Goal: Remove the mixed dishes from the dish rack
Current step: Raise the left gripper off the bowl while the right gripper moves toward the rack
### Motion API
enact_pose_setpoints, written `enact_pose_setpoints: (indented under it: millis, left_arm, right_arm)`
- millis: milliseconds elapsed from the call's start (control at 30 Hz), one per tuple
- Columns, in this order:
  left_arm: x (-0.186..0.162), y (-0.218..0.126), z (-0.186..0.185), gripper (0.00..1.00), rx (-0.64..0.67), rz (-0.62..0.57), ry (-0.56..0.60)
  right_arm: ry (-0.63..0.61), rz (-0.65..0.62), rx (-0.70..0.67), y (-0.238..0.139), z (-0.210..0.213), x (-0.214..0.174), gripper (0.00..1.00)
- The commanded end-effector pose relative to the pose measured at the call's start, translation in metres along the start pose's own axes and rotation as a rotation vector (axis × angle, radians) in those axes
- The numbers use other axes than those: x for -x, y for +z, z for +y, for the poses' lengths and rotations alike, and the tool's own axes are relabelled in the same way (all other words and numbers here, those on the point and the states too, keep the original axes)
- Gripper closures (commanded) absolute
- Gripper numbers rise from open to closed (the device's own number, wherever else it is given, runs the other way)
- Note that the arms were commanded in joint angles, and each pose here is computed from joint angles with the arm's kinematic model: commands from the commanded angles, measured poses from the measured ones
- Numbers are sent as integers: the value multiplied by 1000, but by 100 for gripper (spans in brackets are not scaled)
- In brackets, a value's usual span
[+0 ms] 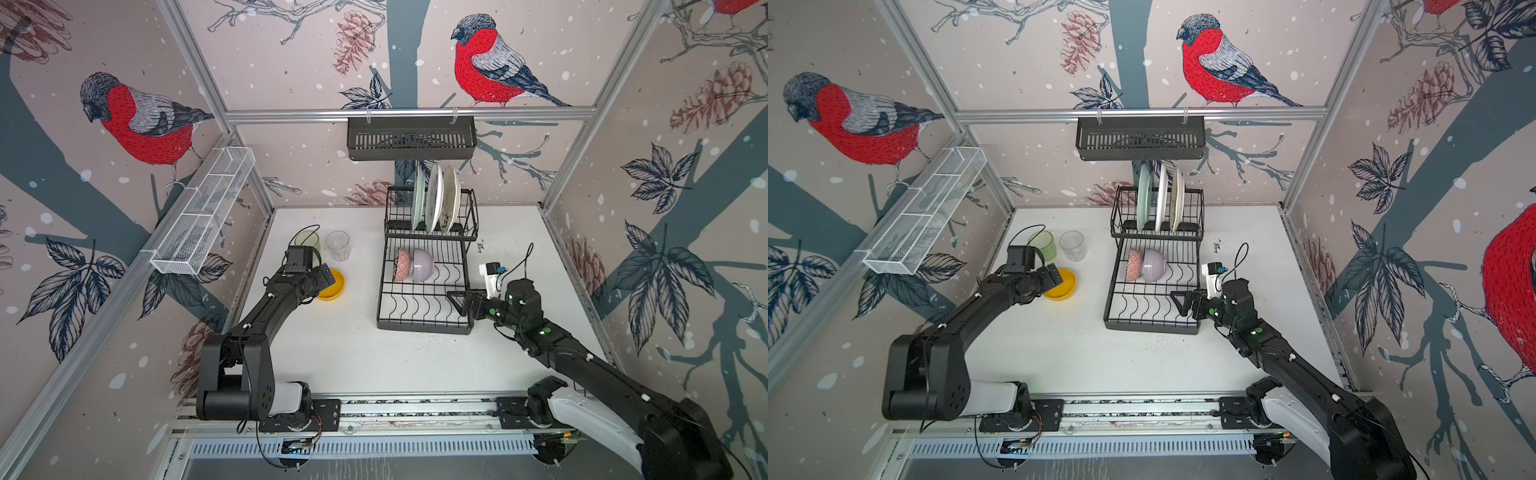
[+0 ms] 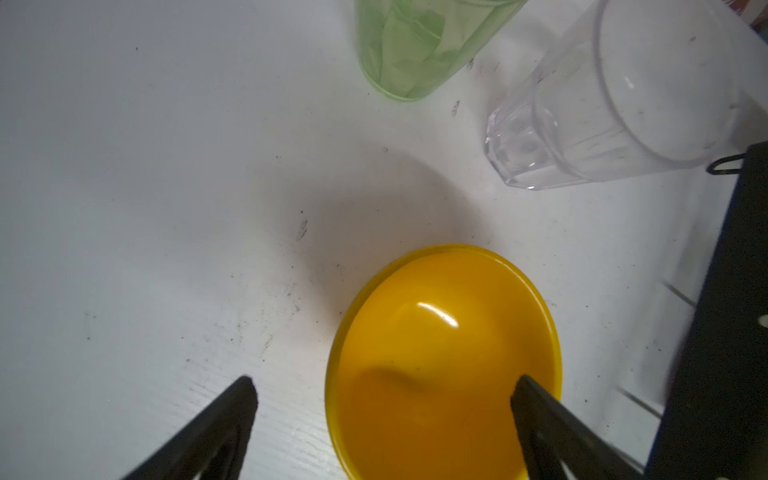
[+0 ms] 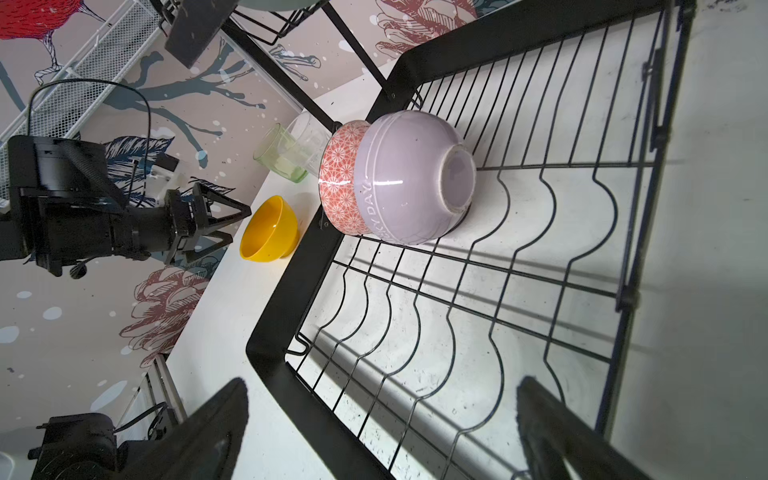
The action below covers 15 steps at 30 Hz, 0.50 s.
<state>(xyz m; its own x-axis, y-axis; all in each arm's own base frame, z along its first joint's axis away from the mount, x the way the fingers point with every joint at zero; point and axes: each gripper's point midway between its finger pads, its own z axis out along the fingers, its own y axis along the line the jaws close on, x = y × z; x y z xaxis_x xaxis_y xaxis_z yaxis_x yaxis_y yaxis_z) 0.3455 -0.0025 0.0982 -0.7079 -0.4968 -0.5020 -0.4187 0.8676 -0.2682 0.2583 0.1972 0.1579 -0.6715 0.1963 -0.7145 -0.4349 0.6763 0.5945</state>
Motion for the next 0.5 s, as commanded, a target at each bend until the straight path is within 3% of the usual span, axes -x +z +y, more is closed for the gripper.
enact_pose_setpoints:
  millis: [0, 467]
  left_arm:
    - [-5, -12, -6, 3, -51, 6, 46]
    - [-20, -45, -24, 3, -219, -11, 75]
  right_arm:
    - [19, -11, 2, 0, 2, 5, 0]
    - [102, -19, -22, 7, -2, 7, 0]
